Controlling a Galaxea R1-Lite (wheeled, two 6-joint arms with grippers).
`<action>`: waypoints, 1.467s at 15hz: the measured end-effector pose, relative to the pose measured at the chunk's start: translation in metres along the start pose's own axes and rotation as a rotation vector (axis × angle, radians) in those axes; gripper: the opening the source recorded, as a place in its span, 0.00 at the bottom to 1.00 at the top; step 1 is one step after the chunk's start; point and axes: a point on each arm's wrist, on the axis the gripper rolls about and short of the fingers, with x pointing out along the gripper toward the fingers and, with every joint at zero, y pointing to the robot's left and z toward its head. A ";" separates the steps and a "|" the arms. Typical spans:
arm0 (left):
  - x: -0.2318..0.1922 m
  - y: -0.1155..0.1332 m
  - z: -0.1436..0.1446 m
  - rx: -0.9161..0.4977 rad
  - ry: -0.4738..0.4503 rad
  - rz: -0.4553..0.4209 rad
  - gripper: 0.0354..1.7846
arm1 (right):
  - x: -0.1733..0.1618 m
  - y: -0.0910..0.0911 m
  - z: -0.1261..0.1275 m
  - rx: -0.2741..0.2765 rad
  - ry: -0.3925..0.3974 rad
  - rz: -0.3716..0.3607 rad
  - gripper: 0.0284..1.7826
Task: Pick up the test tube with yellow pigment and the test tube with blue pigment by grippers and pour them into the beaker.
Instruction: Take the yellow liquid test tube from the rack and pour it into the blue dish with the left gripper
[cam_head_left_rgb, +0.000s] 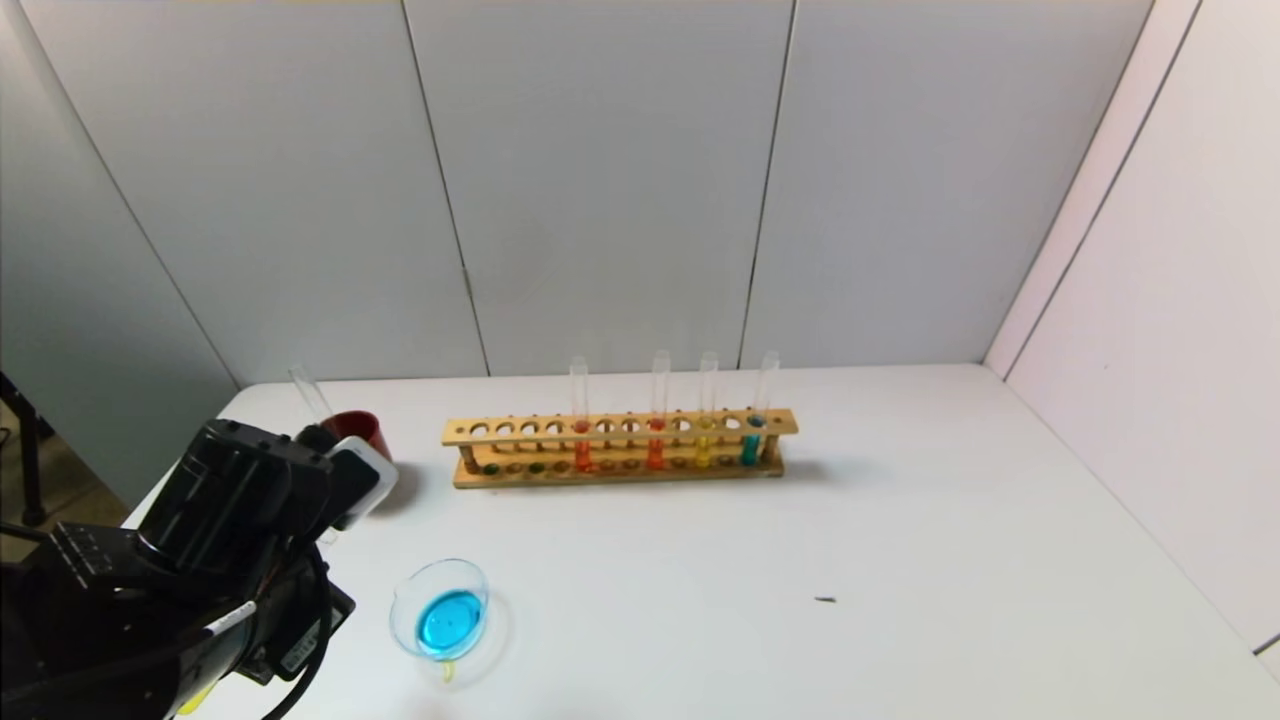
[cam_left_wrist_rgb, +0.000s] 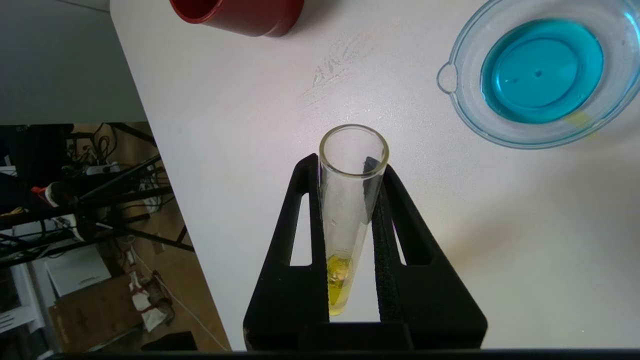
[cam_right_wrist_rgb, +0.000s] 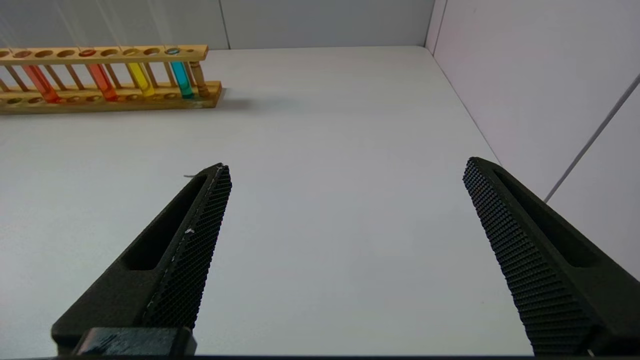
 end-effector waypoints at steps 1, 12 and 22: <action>0.006 -0.003 0.000 0.027 0.024 -0.003 0.16 | 0.000 0.000 0.000 0.000 0.000 0.000 0.95; 0.064 -0.037 0.008 0.285 0.227 -0.068 0.16 | 0.000 0.000 0.000 0.000 0.000 0.000 0.95; 0.060 -0.038 0.029 0.414 0.332 -0.124 0.16 | 0.000 0.000 0.000 0.000 0.000 0.000 0.95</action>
